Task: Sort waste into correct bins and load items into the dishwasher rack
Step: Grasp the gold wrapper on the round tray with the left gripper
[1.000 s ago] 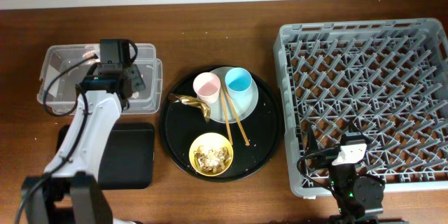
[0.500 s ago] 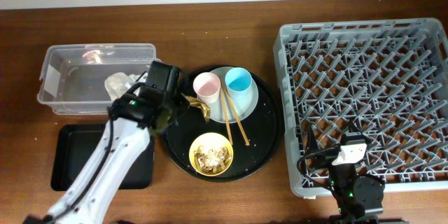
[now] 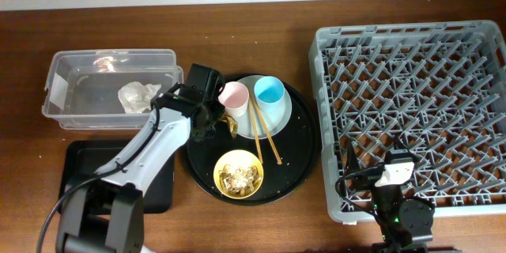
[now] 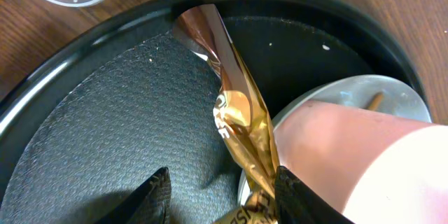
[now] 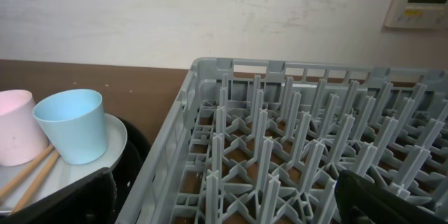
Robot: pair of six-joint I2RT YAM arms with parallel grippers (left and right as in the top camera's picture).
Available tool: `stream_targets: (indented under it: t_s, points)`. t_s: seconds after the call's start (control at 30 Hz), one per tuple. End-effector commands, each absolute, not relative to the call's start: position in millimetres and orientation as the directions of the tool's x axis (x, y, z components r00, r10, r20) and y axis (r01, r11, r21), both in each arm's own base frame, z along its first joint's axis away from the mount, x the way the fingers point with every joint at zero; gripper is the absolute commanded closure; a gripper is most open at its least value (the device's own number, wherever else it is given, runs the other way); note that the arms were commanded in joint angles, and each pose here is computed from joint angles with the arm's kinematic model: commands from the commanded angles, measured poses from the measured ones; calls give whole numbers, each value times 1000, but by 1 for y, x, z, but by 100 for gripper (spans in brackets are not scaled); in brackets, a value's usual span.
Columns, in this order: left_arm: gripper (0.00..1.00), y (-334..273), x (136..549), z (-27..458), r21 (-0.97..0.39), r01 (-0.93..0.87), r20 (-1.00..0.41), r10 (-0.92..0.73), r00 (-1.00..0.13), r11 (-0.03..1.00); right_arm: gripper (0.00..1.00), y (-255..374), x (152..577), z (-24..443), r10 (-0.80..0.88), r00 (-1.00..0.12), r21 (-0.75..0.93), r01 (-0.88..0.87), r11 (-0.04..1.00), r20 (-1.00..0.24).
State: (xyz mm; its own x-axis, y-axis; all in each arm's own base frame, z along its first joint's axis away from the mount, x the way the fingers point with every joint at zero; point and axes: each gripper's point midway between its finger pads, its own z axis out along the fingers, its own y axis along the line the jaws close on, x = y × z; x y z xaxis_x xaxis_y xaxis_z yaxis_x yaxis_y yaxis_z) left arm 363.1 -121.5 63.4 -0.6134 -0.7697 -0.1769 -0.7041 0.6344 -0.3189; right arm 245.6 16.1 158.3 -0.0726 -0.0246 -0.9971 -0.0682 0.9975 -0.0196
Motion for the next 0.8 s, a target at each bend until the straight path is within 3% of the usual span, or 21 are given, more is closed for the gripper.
stream_targets:
  t_s: [0.0,0.33,0.57,0.67,0.77]
  points:
    - [53,-125,365,53,-311,-691,-177,-755,-632,652,2,16,246,156,-23,-75,-18,-67,998,-997]
    - [53,-135,371,52,-288,-624,-277,-687,-672,726,2,16,246,156,-23,-75,-18,-67,998,-997]
    - [54,-135,372,29,-250,-633,-268,-681,-682,732,2,16,246,156,-23,-75,-18,-67,998,-997]
    - [64,-135,372,29,-249,-633,-268,-680,-682,733,2,16,246,156,-23,-75,-18,-67,998,-997]
    - [88,-135,372,29,-247,-628,-270,-675,-687,738,2,16,246,156,-23,-75,-18,-67,998,-997]
